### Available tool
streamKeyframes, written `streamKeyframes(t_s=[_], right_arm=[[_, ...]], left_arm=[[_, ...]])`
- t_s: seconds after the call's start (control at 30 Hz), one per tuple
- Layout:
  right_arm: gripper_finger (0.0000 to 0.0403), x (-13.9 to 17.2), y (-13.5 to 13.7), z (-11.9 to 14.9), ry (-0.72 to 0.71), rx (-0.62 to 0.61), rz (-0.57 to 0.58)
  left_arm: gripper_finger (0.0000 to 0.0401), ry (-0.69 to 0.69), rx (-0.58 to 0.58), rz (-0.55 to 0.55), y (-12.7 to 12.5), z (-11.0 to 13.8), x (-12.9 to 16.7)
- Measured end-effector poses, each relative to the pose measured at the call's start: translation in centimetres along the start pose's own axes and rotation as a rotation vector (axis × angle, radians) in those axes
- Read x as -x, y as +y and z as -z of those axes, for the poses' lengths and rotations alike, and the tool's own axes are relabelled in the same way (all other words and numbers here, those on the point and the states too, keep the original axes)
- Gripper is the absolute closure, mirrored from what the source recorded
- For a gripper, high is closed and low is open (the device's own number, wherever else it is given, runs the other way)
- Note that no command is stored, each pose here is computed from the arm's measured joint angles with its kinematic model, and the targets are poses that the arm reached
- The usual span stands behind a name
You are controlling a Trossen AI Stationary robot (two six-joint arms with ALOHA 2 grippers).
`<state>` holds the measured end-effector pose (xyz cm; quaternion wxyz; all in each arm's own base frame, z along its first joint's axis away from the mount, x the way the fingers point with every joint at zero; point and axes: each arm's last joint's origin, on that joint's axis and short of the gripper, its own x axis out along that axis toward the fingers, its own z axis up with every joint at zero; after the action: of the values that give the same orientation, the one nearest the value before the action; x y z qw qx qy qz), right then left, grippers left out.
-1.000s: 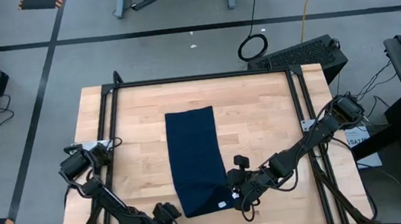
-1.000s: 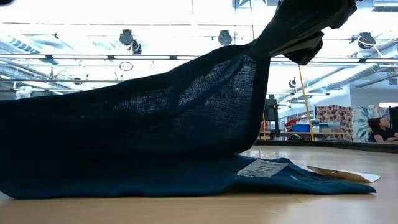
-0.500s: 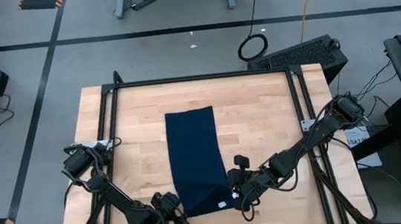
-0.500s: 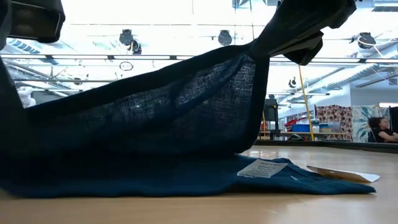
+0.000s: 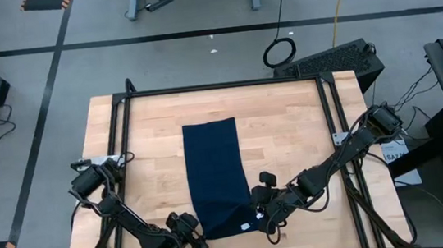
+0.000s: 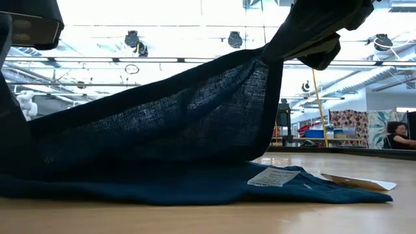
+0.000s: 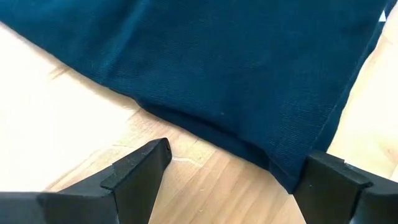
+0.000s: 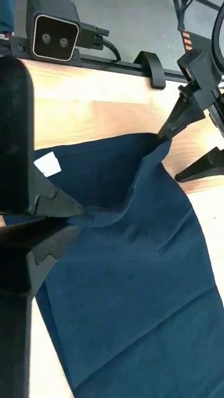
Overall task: Roll towel
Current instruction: Roll the dark blue towel
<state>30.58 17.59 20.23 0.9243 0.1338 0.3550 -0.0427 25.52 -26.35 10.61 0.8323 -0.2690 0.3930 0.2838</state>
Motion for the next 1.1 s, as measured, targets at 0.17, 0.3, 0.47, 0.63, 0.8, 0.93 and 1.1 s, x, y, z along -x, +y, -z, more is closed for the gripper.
streamKeyframes(t_s=[0.17, 0.3, 0.47, 0.63, 0.8, 0.93, 1.1], right_arm=[[0.0403, 0.1, 0.3, 0.2, 0.008, 0.008, -0.011], [0.0403, 0.2, 0.4, 0.7, 0.072, 0.017, -0.046], [0.0403, 0.5, 0.7, 1.5, 0.134, 0.016, -0.06], [0.0403, 0.8, 1.3, 2.0, 0.163, 0.019, -0.098], [0.0403, 1.0, 1.6, 2.3, 0.179, -0.004, -0.115], [0.0403, 1.0, 1.6, 2.3, 0.18, -0.002, -0.116], [0.0403, 1.1, 1.7, 2.4, 0.184, 0.001, -0.12]], left_arm=[[0.0084, 0.002, -0.006, 0.002, 0.0, 0.2, 0.0], [0.0084, 0.007, -0.019, 0.009, 0.1, 0.8, 0.3], [0.0084, 0.01, -0.024, 0.014, 0.1, 1.1, 0.4], [0.0084, 0.009, -0.019, 0.018, -0.1, 1.0, 0.6], [0.0084, 0.038, -0.014, 0.057, -1.8, 0.7, 1.5], [0.0084, 0.121, -0.015, 0.137, -3.7, 0.3, 3.2], [0.0084, 0.18, -0.001, 0.181, -4.2, -0.6, 4.9]])
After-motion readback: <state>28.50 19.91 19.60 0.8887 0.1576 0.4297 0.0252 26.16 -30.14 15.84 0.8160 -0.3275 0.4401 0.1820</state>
